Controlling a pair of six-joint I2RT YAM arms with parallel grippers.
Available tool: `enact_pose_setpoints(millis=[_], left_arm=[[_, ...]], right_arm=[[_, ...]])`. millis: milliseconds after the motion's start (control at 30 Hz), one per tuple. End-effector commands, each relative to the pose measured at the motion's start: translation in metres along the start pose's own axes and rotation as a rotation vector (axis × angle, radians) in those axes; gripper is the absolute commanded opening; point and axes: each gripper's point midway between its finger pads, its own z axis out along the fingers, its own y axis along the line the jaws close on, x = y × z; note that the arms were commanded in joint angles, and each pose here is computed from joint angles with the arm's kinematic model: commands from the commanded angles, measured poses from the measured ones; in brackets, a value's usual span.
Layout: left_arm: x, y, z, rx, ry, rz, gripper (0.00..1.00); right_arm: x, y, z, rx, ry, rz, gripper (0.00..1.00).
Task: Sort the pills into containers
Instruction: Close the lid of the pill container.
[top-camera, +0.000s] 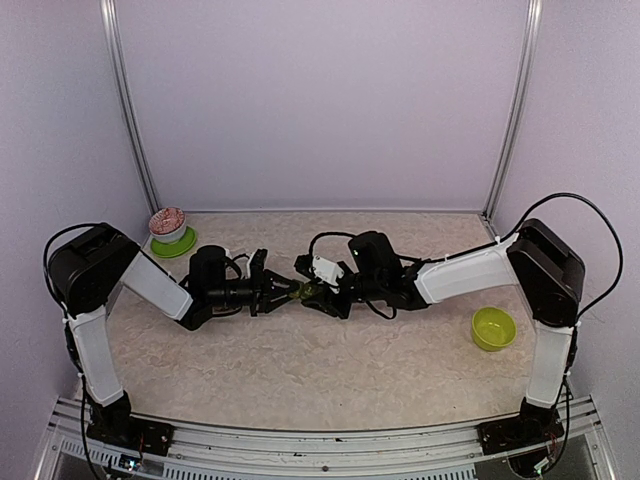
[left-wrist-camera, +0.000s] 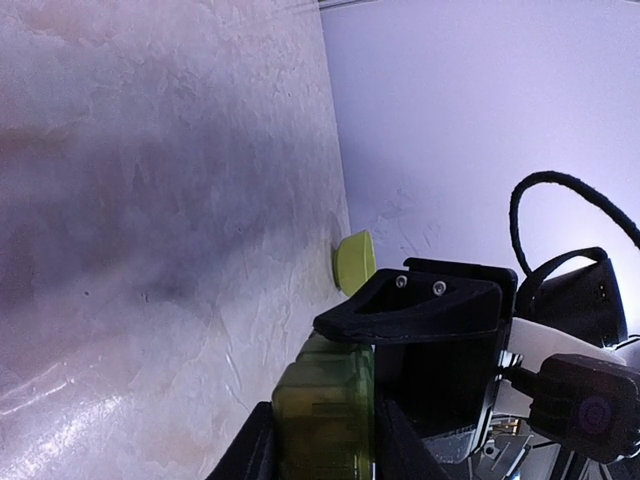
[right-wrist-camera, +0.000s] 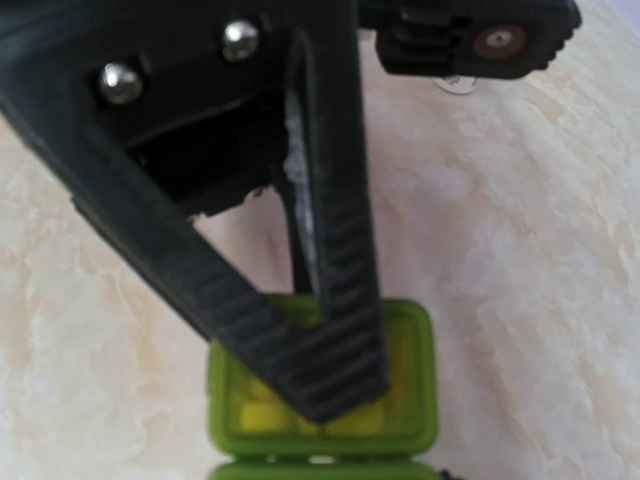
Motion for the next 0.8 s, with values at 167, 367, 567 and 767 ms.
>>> enact_pose_setpoints(millis=[167, 367, 567, 767], left_arm=[[0.003, -0.014, 0.001, 0.038, 0.012, 0.041, 0.29], [0.004, -0.014, 0.002, 0.033, 0.015, 0.048, 0.22], [0.0, -0.021, 0.001, 0.048, 0.007, 0.059, 0.55], [-0.008, -0.034, -0.003, 0.062, -0.008, 0.086, 0.98]], right_arm=[[-0.034, -0.015, -0.01, 0.037, -0.076, 0.002, 0.36], [-0.036, -0.018, -0.013, 0.025, -0.088, 0.017, 0.36], [-0.03, -0.016, -0.012, 0.018, -0.066, 0.004, 0.36], [-0.025, -0.017, -0.014, 0.027, -0.046, -0.011, 0.36]])
